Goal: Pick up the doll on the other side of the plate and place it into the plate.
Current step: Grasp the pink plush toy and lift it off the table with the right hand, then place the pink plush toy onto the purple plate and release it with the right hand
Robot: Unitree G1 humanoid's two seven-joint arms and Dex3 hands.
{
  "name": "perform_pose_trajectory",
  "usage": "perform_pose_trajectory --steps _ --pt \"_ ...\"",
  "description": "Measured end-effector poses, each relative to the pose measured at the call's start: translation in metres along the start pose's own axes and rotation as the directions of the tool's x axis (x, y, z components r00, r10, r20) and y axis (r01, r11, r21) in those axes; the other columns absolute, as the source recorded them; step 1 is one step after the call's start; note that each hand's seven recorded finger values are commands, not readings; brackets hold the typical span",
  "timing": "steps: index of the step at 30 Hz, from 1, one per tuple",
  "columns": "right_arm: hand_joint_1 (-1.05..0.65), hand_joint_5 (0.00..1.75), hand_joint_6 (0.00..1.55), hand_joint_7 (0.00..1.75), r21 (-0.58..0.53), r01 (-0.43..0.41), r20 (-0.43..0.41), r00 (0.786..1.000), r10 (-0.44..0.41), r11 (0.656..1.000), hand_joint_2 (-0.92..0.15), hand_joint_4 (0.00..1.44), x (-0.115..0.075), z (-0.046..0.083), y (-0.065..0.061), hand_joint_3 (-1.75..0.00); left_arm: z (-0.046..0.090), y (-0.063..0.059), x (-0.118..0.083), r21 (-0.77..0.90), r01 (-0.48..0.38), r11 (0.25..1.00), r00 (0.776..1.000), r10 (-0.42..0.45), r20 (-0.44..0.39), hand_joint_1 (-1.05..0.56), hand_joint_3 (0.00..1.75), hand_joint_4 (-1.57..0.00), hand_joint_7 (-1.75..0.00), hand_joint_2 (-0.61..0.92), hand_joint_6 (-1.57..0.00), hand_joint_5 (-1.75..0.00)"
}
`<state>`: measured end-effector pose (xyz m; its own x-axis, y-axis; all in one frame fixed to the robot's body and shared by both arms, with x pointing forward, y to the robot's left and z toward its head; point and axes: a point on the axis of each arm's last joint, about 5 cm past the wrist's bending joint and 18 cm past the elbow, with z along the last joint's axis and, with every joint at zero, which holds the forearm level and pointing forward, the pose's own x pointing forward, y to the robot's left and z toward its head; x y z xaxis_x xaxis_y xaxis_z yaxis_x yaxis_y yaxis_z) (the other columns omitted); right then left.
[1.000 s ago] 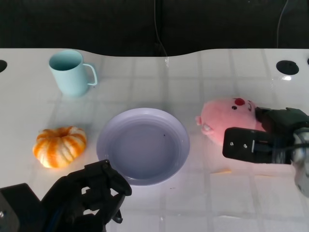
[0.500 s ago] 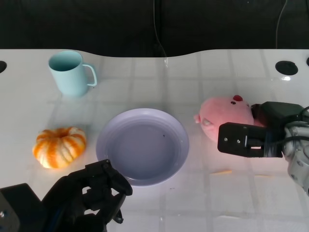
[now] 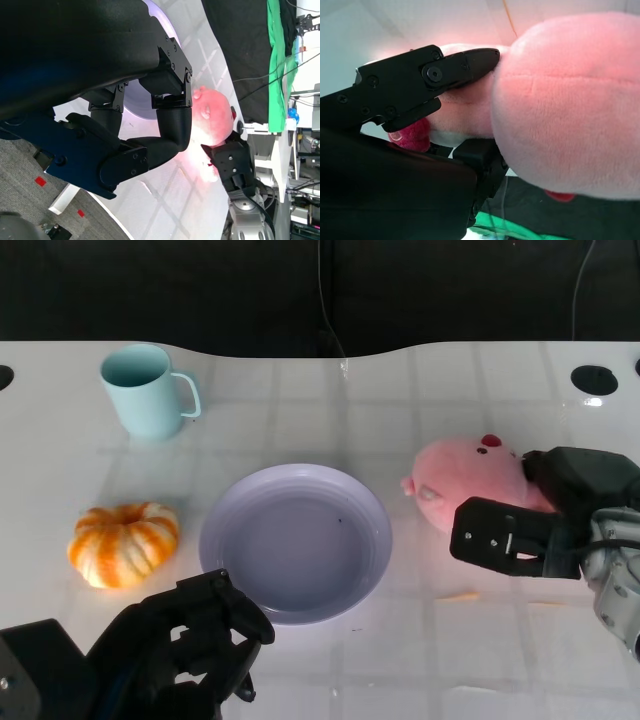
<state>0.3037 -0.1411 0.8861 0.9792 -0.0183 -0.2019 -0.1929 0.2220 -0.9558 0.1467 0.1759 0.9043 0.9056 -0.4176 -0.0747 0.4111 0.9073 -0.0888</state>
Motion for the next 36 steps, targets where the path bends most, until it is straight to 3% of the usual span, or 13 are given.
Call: perform_pose_trajectory --steps 3,4,8,10,11,14,17,18,21,29,36 --pt "-0.24 1.41 1.23 0.14 0.038 0.052 0.005 0.999 -0.052 0.998 -0.92 0.81 -0.002 -0.004 0.003 -0.18 0.000 0.000 0.000 -0.006 0.001 1.000 1.000 -0.001 0.000 -0.36 0.90 -0.61 -1.40 0.69 -0.66 -1.75" --pt "-0.23 1.35 1.22 0.13 0.058 0.069 0.008 0.998 -0.070 0.996 -0.92 0.81 -0.003 -0.006 0.005 -0.18 0.000 0.000 0.000 -0.006 0.001 1.000 1.000 -0.001 0.000 -0.36 0.90 -0.61 -1.40 0.69 -0.66 -1.75" --pt "-0.22 1.43 1.27 0.18 0.109 0.131 0.023 0.991 -0.134 0.985 -0.92 0.84 -0.007 -0.013 0.010 -0.18 0.000 0.000 0.000 -0.005 0.001 1.000 1.000 -0.001 -0.001 -0.36 0.91 -0.61 -1.40 0.68 -0.65 -1.75" --pt "-0.22 1.50 1.18 0.42 0.125 0.157 0.035 0.986 -0.163 0.980 -0.87 0.84 -0.008 -0.014 0.012 -0.30 0.000 0.000 0.001 -0.005 0.001 1.000 1.000 -0.001 0.000 -0.36 0.91 -0.61 -1.40 0.68 -0.65 -1.75" --pt "-0.22 1.50 1.08 0.65 0.134 0.166 0.042 0.984 -0.173 0.977 -0.80 0.84 -0.009 -0.015 0.012 -0.46 0.001 0.000 0.001 -0.004 0.001 1.000 1.000 -0.001 0.001 -0.36 0.91 -0.61 -1.40 0.68 -0.65 -1.75" --pt "-0.22 1.60 0.95 1.03 0.181 0.184 0.048 0.979 -0.196 0.966 -0.61 0.84 -0.009 -0.016 0.009 -0.82 0.001 0.000 0.001 -0.002 0.001 1.000 1.000 -0.001 0.001 -0.36 0.91 -0.61 -1.41 0.68 -0.66 -1.75" --pt "-0.21 1.71 0.88 1.29 0.230 0.204 0.041 0.975 -0.218 0.952 -0.48 0.84 -0.010 -0.017 0.006 -1.05 0.001 0.000 0.001 -0.001 0.002 1.000 1.000 -0.002 0.003 -0.36 0.91 -0.61 -1.41 0.68 -0.66 -1.75" --pt "-0.20 1.71 0.88 1.29 0.246 0.211 0.042 0.973 -0.228 0.946 -0.46 0.85 -0.009 -0.016 0.005 -1.10 0.001 0.000 0.002 0.000 0.002 1.000 1.000 -0.002 0.003 -0.36 0.91 -0.60 -1.41 0.68 -0.66 -1.75" --pt "-0.19 1.74 0.85 1.50 0.272 0.238 0.062 0.963 -0.264 0.932 -0.42 0.87 -0.009 -0.014 0.000 -1.20 0.001 0.001 0.002 0.001 0.003 1.000 1.000 -0.003 0.004 -0.35 0.92 -0.61 -1.41 0.67 -0.66 -1.75" --pt "-0.17 1.75 0.82 1.71 0.351 0.259 0.088 0.948 -0.307 0.900 -0.32 0.94 -0.009 -0.004 -0.020 -1.39 0.001 0.001 0.003 0.000 0.003 1.000 1.000 -0.003 0.005 -0.34 0.94 -0.61 -1.41 0.66 -0.66 -1.75" --pt "-0.17 1.75 0.84 1.66 0.385 0.212 0.167 0.941 -0.294 0.898 -0.31 0.95 -0.010 0.011 -0.036 -1.41 0.001 0.000 0.003 -0.002 0.005 1.000 1.000 -0.005 0.004 -0.34 0.96 -0.61 -1.41 0.65 -0.65 -1.75"
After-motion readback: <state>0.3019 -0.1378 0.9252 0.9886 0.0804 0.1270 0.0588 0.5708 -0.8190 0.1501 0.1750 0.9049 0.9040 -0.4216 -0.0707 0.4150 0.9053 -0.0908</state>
